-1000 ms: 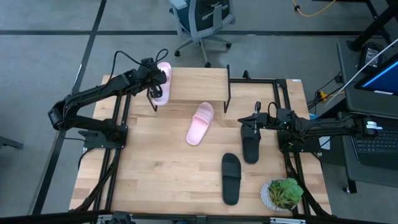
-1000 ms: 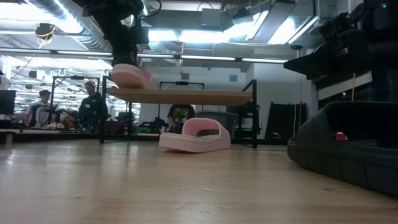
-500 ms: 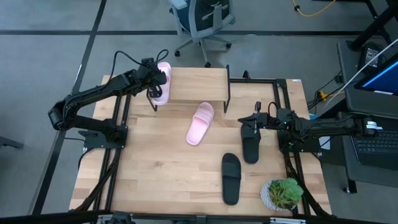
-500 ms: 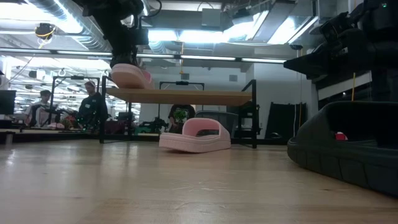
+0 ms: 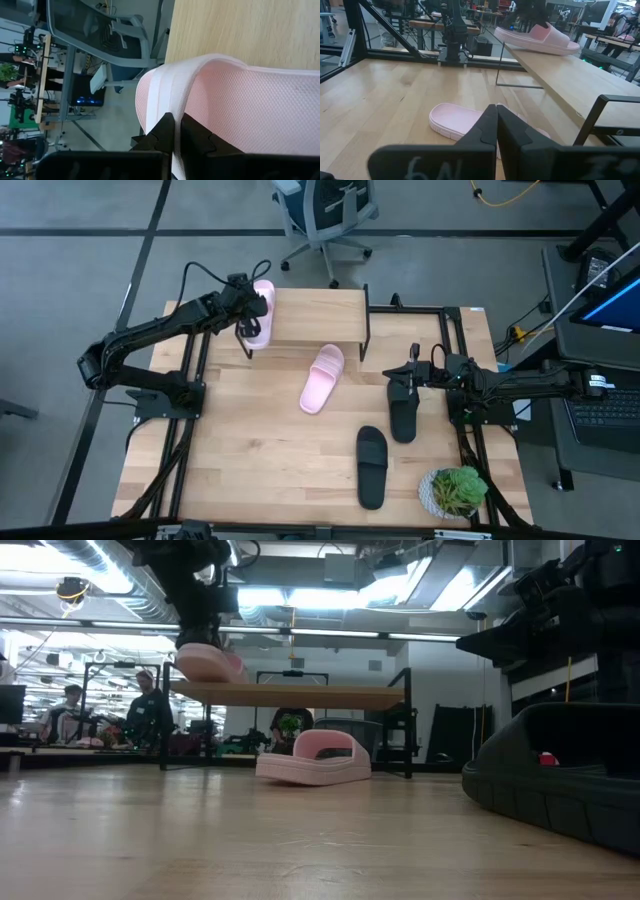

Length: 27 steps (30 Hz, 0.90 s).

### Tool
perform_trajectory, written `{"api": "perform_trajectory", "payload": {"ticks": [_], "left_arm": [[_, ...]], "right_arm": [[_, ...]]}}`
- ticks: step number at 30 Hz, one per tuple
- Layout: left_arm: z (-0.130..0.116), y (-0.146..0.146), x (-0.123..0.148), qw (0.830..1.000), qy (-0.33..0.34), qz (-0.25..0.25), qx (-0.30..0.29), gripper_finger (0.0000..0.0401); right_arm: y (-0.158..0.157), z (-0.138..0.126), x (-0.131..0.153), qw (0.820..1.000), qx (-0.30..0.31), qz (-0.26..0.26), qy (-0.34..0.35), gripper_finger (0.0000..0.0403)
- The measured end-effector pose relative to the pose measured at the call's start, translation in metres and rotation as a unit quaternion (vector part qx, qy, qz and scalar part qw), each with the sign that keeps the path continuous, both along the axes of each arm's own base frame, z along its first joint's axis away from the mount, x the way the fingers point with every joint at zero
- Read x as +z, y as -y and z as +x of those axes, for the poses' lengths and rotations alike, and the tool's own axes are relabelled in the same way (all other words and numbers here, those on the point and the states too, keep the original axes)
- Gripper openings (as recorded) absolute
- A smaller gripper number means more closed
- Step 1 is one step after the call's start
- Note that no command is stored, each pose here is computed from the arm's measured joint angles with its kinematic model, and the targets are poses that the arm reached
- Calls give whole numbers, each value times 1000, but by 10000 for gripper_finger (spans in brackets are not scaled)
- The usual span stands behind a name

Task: Pick and place slides into the shelf
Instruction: Put the left pink slipper on the shelf

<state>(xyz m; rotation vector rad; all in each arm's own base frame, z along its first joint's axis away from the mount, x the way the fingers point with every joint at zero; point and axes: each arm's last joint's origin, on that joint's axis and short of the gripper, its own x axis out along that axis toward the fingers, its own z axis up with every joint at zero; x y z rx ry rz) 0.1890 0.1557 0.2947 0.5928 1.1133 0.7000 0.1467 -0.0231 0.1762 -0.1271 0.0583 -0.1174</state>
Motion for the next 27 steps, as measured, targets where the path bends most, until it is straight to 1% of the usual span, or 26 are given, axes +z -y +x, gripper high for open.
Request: {"api": "perform_trajectory", "payload": {"ticks": [13,16,22,27], "left_arm": [[-1,1,-2,1000,-10,-7,0,16],[-1,1,-2,1000,-12,-7,0,36],[-1,1,-2,1000,-12,-6,2,95],[-1,1,-2,1000,-11,-6,2,127]], "right_arm": [[0,0,0,1000,0,0,0,7],[0,0,0,1000,0,0,0,7],[0,0,0,1000,0,0,0,7],[0,0,0,1000,0,0,0,7]]}}
